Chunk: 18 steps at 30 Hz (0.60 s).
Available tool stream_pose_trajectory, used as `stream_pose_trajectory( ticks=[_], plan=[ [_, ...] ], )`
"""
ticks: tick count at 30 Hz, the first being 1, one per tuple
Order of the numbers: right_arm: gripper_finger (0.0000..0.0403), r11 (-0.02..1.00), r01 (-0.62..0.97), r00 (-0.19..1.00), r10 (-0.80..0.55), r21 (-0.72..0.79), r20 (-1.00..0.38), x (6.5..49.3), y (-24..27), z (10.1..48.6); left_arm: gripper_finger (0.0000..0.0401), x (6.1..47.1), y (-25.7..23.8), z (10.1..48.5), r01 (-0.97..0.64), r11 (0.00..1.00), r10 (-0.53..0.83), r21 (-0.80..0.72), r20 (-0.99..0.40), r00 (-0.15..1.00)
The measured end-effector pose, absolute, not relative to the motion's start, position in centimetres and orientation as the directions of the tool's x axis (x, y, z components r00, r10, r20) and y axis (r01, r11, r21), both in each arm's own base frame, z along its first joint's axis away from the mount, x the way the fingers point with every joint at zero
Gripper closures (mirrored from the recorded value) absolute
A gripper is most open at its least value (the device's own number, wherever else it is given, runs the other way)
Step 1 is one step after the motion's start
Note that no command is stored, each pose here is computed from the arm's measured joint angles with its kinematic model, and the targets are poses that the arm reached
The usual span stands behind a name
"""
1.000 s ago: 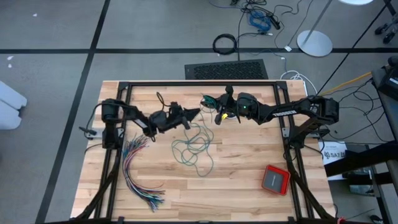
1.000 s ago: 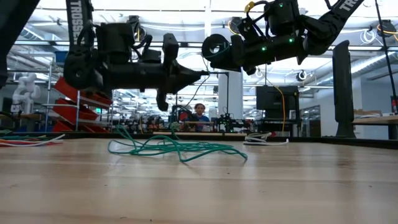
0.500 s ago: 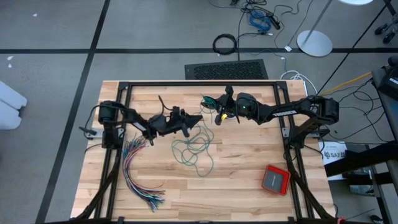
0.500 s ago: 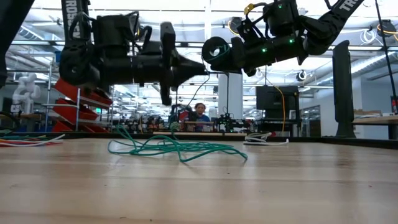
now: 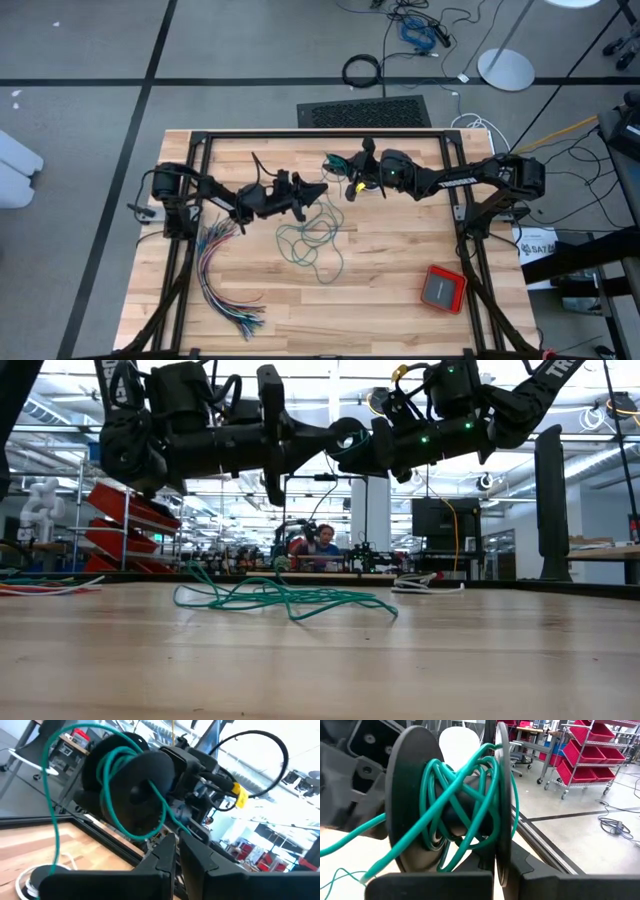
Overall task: Coil cords
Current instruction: Coil the green wire onto the spool
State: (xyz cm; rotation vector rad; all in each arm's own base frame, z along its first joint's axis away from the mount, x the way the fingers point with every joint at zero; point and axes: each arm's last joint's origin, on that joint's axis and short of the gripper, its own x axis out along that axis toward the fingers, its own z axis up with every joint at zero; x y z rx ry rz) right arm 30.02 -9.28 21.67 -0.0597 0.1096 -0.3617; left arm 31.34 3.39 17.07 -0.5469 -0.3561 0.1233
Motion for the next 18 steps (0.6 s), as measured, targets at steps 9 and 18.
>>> stream_pose_trajectory(
  ticks=[9, 18],
  plan=[
    [0.0403, 0.936, 0.344, 0.934, -0.350, -0.076, -0.078, 30.10, -9.06, 21.83, 0.0371, 31.53, 3.47, 16.32, -0.034, 0.786, 0.215, -0.618, 0.221, 0.951],
    [0.0403, 0.937, 0.343, 0.934, -0.348, -0.069, -0.078, 30.12, -9.00, 21.84, 0.0371, 31.19, 3.65, 16.60, -0.065, 0.786, 0.279, -0.615, 0.258, 0.925]
  ],
)
